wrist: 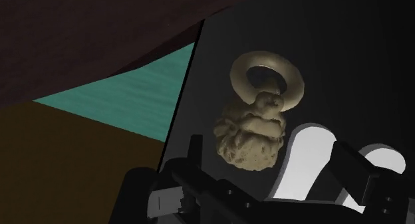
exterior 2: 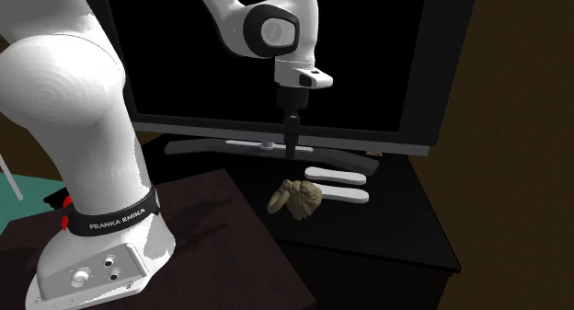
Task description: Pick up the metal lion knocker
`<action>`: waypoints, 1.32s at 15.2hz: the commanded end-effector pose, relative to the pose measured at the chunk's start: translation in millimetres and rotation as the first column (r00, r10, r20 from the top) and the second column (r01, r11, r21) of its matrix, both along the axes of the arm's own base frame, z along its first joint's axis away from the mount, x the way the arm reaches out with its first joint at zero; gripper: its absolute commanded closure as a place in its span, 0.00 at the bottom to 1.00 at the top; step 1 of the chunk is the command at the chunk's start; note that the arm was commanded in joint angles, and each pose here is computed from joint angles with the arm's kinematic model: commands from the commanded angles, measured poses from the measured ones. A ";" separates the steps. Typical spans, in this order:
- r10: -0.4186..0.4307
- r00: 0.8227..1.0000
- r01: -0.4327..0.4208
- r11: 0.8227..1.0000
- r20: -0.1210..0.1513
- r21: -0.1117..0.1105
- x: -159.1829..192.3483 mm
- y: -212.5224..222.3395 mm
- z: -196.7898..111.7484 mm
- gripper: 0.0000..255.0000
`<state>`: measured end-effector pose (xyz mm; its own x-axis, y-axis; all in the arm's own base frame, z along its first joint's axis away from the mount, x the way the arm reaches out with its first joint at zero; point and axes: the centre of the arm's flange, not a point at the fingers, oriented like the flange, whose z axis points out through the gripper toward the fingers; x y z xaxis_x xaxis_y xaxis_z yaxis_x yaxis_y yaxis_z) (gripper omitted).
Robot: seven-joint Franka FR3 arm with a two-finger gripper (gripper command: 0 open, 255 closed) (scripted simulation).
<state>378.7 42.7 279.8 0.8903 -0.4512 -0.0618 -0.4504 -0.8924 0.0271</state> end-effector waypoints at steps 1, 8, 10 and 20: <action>-0.045 0.999 0.045 0.999 -0.003 0.001 9.3 5.4 -25.6 0.00; -0.141 0.990 0.141 0.990 -0.016 -0.001 26.2 12.9 -93.0 0.00; -0.141 0.990 0.141 0.990 -0.016 -0.001 26.2 12.9 -103.6 0.00; -0.141 0.990 0.141 0.990 -0.016 -0.001 25.8 12.6 -122.5 1.00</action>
